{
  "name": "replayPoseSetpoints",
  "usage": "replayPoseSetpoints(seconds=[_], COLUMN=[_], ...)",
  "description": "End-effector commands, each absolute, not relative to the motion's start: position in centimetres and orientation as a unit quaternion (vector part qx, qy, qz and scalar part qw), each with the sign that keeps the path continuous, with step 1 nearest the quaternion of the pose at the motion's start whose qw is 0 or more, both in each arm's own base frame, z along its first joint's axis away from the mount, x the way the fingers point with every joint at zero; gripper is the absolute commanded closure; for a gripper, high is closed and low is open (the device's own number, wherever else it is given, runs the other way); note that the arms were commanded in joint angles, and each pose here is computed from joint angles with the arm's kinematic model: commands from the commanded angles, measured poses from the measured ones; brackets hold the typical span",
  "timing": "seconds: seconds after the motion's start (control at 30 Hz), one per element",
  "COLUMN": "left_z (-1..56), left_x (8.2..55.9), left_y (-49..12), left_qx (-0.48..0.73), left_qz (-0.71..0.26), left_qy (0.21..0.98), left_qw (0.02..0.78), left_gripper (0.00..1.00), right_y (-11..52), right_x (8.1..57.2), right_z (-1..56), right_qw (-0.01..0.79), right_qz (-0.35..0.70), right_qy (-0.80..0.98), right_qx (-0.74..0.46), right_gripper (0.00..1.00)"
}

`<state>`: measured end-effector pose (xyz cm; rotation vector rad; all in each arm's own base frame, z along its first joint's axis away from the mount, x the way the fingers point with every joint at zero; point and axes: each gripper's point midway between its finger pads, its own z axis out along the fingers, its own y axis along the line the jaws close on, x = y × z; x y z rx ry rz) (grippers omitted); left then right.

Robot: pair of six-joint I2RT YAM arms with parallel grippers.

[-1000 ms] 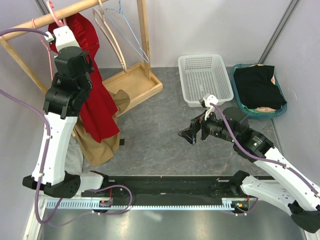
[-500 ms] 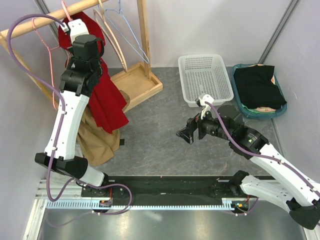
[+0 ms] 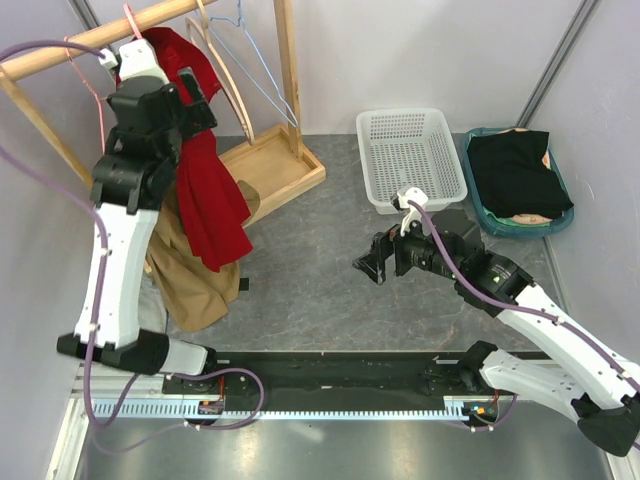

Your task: Place the skirt on the hanger

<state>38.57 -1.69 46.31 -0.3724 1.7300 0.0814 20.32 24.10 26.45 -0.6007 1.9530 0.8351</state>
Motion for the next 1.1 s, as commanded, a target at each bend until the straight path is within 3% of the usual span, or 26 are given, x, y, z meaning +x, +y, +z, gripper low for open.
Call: replayPoseSetpoints(seconds=[0.0,0.2,0.53,0.83,1.07], left_z=[48.1,42.3,32.0,24.7,24.7], left_x=[32.1,25.2,15.5,12.4,12.0], left_y=[-4.1,-5.6,-5.0,-6.9,-6.6], left_qx=[-0.104,-0.088,-0.108,-0.112,-0.114], left_qz=[-0.067,-0.141,-0.182,-0.251,-0.249], left_qy=[0.758,0.789,0.817,0.826,0.819], left_qw=[0.641,0.591,0.536,0.492,0.504], left_gripper=[0.00,0.00,0.00,0.00,0.00], right_y=[22.4,19.6,15.7,10.1,9.3], right_x=[21.6,22.8,21.3,17.9,17.7], right_z=[27.3,26.3,25.5,25.3,25.3], right_qw=[0.482,0.494,0.505,0.544,0.550], right_qz=[0.305,0.245,0.219,0.211,0.211], right_qy=[0.798,0.825,0.834,0.811,0.806], right_qx=[-0.194,-0.120,-0.044,0.029,0.052], right_gripper=[0.02,0.02,0.02,0.02,0.02])
